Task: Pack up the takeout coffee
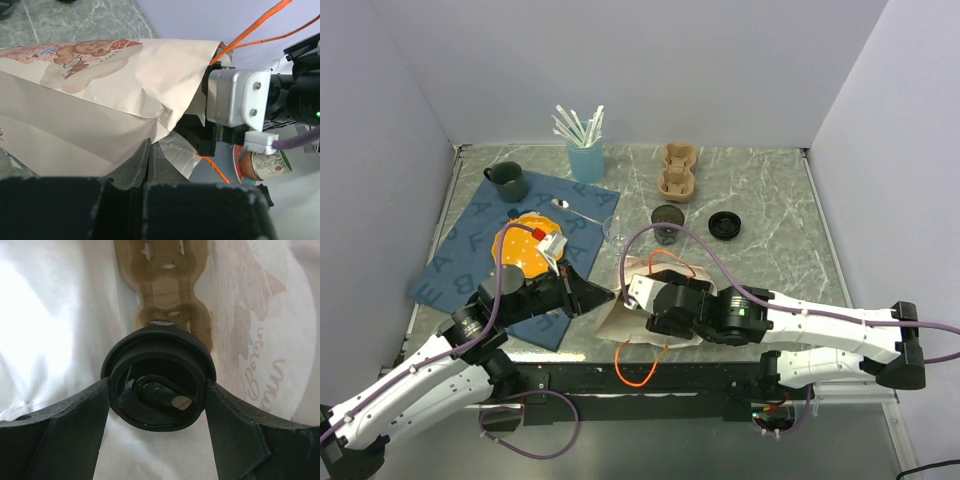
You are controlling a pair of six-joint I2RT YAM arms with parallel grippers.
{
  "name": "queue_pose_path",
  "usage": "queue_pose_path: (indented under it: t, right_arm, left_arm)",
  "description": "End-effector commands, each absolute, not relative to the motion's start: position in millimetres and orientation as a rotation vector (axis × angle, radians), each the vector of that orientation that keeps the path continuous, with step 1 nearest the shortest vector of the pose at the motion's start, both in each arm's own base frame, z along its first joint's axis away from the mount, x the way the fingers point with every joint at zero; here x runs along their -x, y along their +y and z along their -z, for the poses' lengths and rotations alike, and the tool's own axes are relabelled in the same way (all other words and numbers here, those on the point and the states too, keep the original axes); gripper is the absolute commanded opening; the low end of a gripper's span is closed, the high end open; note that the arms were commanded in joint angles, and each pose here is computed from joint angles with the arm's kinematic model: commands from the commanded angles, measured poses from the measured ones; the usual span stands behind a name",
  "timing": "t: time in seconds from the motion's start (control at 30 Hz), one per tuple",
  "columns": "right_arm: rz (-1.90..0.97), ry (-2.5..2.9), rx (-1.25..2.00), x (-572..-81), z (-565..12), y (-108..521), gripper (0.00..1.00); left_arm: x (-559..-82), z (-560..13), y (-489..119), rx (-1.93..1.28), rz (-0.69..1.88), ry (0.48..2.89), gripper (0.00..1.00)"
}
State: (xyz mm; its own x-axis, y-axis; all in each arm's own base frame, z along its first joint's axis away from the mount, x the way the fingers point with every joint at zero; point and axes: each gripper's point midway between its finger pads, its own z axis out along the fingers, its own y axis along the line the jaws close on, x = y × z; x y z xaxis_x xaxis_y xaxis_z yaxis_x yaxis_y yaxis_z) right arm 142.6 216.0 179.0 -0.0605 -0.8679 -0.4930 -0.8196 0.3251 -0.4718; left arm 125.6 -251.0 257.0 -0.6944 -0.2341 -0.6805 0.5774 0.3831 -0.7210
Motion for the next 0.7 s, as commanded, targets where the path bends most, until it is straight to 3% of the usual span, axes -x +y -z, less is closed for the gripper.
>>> queue_pose_path:
  t: [0.0,0.3,0.67]
  right_arm:
    - [0.134,1.821,1.442,-153.6,-186.2,222.2,0.46]
    - [0.102,1.661,1.391,-160.4,-203.4,240.4,0.45]
    - [0.182,1.613,1.594,-152.5,-167.6,227.3,0.45]
  left_arm:
    - [-128.3,-268.1,-250.4,-0.268,1.387,1.898,0.01]
    - [-132.7,-275.5,-247.7,-0.232,1.345,1.946,0.01]
    - [-133.5,-280.6,-244.9,-0.227,1.326,1.948,0.01]
